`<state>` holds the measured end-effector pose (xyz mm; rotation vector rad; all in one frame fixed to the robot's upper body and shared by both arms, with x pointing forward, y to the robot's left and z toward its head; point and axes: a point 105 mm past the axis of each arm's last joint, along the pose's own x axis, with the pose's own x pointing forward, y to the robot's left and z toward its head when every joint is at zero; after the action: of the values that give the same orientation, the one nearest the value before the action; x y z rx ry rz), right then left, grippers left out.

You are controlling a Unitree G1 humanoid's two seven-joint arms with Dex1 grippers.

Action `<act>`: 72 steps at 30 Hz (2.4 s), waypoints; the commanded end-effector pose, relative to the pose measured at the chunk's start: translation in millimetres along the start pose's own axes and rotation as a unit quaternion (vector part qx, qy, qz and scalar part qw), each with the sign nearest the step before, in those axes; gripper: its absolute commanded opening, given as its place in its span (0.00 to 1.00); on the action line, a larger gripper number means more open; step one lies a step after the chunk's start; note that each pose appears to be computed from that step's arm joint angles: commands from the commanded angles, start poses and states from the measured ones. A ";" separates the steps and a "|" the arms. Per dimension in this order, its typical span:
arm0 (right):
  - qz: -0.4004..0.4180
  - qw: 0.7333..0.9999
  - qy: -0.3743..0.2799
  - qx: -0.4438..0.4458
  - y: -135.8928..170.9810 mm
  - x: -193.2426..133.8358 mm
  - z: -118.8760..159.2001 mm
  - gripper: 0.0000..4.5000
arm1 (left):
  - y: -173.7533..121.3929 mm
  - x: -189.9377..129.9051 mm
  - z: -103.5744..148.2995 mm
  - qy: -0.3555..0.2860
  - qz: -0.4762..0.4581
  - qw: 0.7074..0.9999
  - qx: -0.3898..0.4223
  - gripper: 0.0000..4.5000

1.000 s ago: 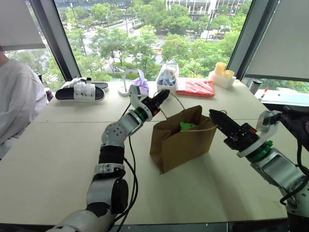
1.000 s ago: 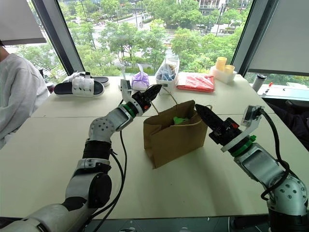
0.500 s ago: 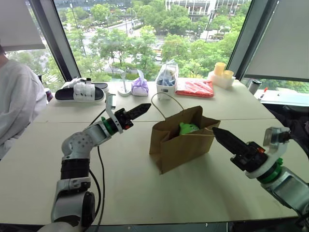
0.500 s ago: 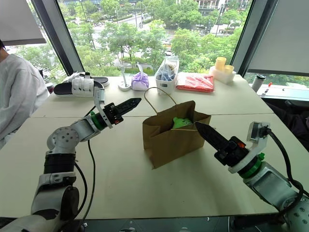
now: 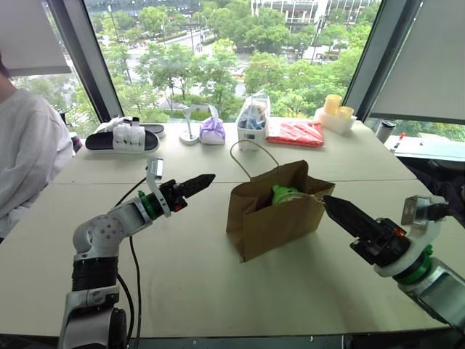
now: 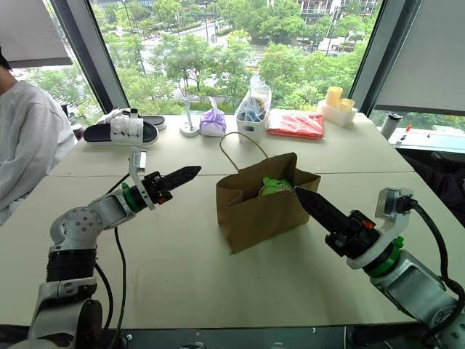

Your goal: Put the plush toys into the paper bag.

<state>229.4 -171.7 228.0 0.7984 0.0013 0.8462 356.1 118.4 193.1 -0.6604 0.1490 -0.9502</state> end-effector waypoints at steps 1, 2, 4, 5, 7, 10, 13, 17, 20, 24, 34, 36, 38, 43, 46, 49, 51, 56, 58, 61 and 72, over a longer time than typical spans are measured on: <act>0.019 1.000 0.012 -0.002 13.9 2.5 0.1 0.96 | -11.8 2.1 5.6 -0.013 -0.019 1.000 0.012 0.95; 0.018 1.000 0.012 -0.002 14.8 1.8 0.4 0.96 | -11.7 1.9 5.7 -0.014 -0.019 1.000 0.011 0.95; 0.011 1.000 0.002 0.001 12.8 -1.5 3.0 0.96 | -10.9 0.9 5.3 -0.017 -0.018 1.000 0.008 0.95; 0.000 1.000 -0.001 0.002 8.8 -2.7 3.4 0.96 | -10.2 0.6 5.0 -0.018 -0.017 1.000 0.007 0.95; -0.031 0.999 -0.001 -0.020 -3.2 -2.1 3.4 0.96 | -9.7 2.1 4.0 -0.021 -0.015 1.000 0.004 0.95; -0.052 0.996 -0.057 -0.038 -12.9 0.8 21.0 0.96 | -11.5 5.4 1.6 -0.022 -0.020 1.000 0.000 0.95; -0.060 0.993 -0.090 -0.049 -16.1 1.8 30.8 0.96 | -14.8 8.9 -0.4 -0.023 -0.026 0.999 -0.005 0.95; -0.036 0.997 -0.072 -0.024 -9.6 1.8 18.7 0.96 | -15.8 10.1 -1.8 -0.024 -0.027 0.999 -0.007 0.95; -0.015 1.000 -0.016 -0.019 1.1 -4.4 -1.1 0.96 | -16.4 7.2 -2.1 -0.021 -0.027 0.999 -0.001 0.95; -0.036 0.996 0.074 -0.026 -1.1 -10.7 -34.0 0.91 | -16.5 -1.6 -12.4 0.017 -0.027 0.999 0.039 0.96; -0.040 0.984 0.163 -0.063 -27.2 19.1 -80.8 0.01 | -26.5 -14.0 -33.6 0.116 -0.093 0.975 0.167 0.97; -0.036 0.985 0.157 -0.063 -28.1 26.0 -80.9 0.01 | -28.4 -13.5 -36.1 0.126 -0.103 0.969 0.187 0.97; -0.034 0.984 0.160 -0.067 -31.4 33.5 -83.1 0.01 | -33.7 -11.8 -40.5 0.136 -0.120 0.961 0.206 0.97; -0.040 0.985 0.151 -0.074 -38.9 41.9 -79.2 0.01 | -41.6 -11.0 -55.7 0.168 -0.143 0.946 0.239 0.97; -0.040 0.985 0.150 -0.076 -42.4 45.4 -76.5 0.01 | -46.4 -2.3 -62.4 0.169 -0.154 0.940 0.254 0.97; -0.037 0.984 0.153 -0.084 -44.6 52.5 -77.0 0.01 | -49.7 8.2 -71.6 0.172 -0.166 0.935 0.264 0.97; -0.036 0.983 0.155 -0.087 -44.7 54.3 -77.7 0.01 | -49.5 8.4 -70.5 0.171 -0.164 0.933 0.271 0.97; -0.035 0.985 0.147 -0.087 -44.0 52.9 -72.8 0.01 | -51.2 -12.7 -50.7 0.175 -0.152 0.936 0.265 0.97; -0.031 0.984 0.155 -0.085 -43.7 52.7 -75.5 0.01 | -51.2 -20.7 -49.0 0.183 -0.149 0.935 0.264 0.97; -0.027 0.984 0.157 -0.084 -43.3 53.7 -75.9 0.01 | -47.4 -26.0 -42.9 0.181 -0.134 0.939 0.261 0.97; -0.013 0.983 0.163 -0.081 -43.0 62.5 -80.2 0.01 | -40.4 3.1 -52.4 0.149 -0.132 0.941 0.272 0.97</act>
<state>277.4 -99.7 155.8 0.5073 0.2523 0.9059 309.0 80.7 166.8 -0.0496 0.1026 -1.2610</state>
